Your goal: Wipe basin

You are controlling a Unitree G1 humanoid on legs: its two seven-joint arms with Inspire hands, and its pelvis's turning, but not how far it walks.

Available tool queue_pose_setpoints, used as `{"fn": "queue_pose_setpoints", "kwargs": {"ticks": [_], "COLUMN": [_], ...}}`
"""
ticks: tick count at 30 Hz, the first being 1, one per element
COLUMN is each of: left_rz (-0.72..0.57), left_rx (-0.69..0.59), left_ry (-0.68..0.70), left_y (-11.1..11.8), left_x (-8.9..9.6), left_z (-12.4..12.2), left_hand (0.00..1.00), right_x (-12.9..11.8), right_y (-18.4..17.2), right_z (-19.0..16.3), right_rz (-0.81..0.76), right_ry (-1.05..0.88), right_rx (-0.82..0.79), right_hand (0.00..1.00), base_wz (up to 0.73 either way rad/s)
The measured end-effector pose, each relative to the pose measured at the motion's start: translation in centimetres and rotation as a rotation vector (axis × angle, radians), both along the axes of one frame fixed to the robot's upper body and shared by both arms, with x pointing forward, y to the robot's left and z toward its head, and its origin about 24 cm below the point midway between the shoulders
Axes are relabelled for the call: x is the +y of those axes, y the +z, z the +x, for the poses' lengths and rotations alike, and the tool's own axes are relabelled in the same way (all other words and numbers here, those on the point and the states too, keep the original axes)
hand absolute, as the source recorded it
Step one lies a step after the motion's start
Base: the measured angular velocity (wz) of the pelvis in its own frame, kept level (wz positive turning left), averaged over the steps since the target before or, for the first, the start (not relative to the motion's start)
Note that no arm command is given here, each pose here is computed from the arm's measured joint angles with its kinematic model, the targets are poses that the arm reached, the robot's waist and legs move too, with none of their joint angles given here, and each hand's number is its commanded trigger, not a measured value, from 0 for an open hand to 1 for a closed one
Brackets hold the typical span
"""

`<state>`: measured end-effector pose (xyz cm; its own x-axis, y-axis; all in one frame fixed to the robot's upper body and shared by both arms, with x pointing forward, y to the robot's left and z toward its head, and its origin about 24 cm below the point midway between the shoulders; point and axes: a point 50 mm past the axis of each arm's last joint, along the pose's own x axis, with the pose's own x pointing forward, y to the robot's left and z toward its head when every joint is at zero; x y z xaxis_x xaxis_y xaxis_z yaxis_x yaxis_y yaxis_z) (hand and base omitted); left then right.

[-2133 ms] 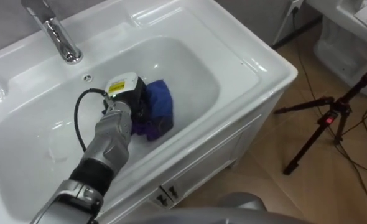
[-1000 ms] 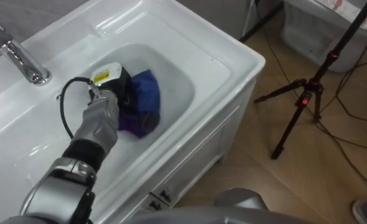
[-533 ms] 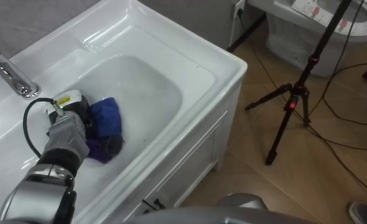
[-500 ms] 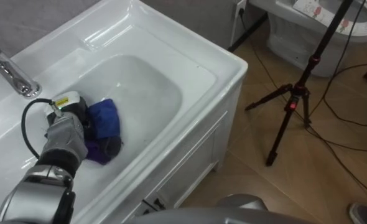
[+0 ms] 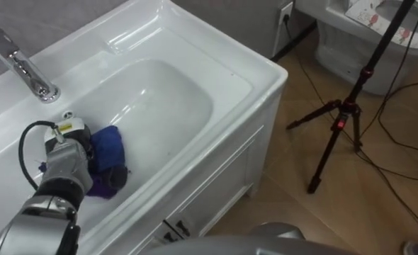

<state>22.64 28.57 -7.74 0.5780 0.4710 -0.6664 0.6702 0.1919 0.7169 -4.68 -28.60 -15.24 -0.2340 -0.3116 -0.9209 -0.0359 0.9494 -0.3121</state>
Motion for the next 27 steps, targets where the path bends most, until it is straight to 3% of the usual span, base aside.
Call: {"fn": "queue_pose_setpoints", "kwargs": {"ticks": [10, 17, 27], "left_rz": [0.047, 0.116, 0.163], "left_rx": [-0.024, -0.04, -0.053], "left_ry": [-0.024, -0.079, -0.169], "left_y": [-0.1, -0.6, -0.3], "left_x": [0.3, 0.4, -0.3], "left_z": [-0.8, -2.5, -2.3], "left_hand": [1.0, 1.0, 1.0], "right_x": [0.2, 0.1, 0.2], "right_y": [-0.2, -0.4, -0.4], "right_z": [1.5, 4.8, 7.0], "right_rz": [0.016, 0.006, 0.015], "right_ry": [0.038, 0.137, 0.219], "right_rx": [-0.031, -0.081, -0.129], "right_hand": [0.0, 0.0, 0.0], "base_wz": [0.15, 0.18, 0.14]}}
